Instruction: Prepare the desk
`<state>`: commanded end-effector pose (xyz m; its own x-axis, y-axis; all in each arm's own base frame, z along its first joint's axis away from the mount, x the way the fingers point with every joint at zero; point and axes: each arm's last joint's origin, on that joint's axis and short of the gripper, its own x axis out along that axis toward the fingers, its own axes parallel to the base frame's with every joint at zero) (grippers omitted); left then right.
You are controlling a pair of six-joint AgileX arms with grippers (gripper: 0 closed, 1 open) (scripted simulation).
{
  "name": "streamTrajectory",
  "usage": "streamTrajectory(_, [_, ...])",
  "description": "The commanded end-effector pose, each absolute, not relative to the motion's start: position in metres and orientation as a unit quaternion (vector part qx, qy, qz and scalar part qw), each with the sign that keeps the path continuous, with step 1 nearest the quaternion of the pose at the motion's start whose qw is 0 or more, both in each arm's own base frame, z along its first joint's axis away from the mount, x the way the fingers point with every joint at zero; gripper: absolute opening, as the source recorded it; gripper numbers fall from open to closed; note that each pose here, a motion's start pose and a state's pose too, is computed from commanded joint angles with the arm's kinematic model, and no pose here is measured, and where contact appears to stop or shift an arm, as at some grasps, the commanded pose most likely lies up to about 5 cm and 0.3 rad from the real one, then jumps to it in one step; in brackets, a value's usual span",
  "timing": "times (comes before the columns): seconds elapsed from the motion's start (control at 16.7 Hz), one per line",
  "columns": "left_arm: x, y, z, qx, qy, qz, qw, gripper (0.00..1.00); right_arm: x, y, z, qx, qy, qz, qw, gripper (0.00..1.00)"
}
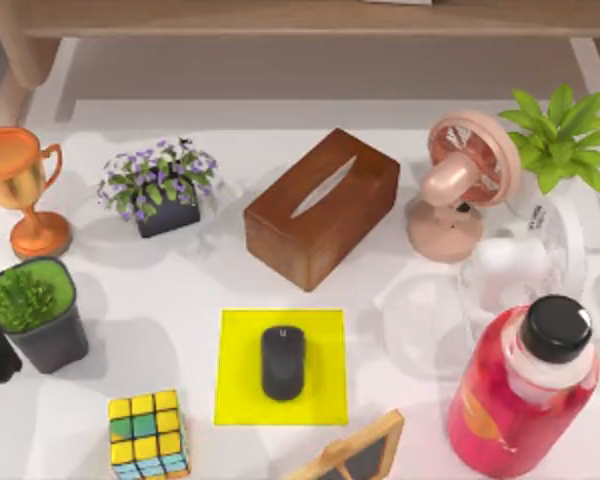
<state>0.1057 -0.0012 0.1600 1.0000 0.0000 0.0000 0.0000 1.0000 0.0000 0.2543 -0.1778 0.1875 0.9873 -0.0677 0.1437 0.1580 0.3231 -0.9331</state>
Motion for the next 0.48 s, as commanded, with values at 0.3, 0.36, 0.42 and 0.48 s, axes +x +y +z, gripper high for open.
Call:
streamTrajectory(0.3, [0.106, -0.001, 0.160, 0.000, 0.000, 0.000, 1.000, 1.00, 0.223, -0.192, 0.133, -0.680, -0.001, -0.065, 0.730, 1.00])
streamTrajectory(0.36, [0.106, -0.001, 0.160, 0.000, 0.000, 0.000, 1.000, 1.00, 0.222, -0.190, 0.123, -0.689, 0.002, -0.053, 0.723, 1.00])
streamTrajectory(0.42, [0.106, -0.001, 0.160, 0.000, 0.000, 0.000, 1.000, 1.00, 0.222, -0.188, 0.113, -0.696, 0.004, -0.041, 0.717, 1.00])
streamTrajectory(0.48, [0.106, -0.001, 0.160, 0.000, 0.000, 0.000, 1.000, 1.00, 0.223, -0.185, 0.104, -0.701, 0.005, -0.028, 0.712, 1.00])
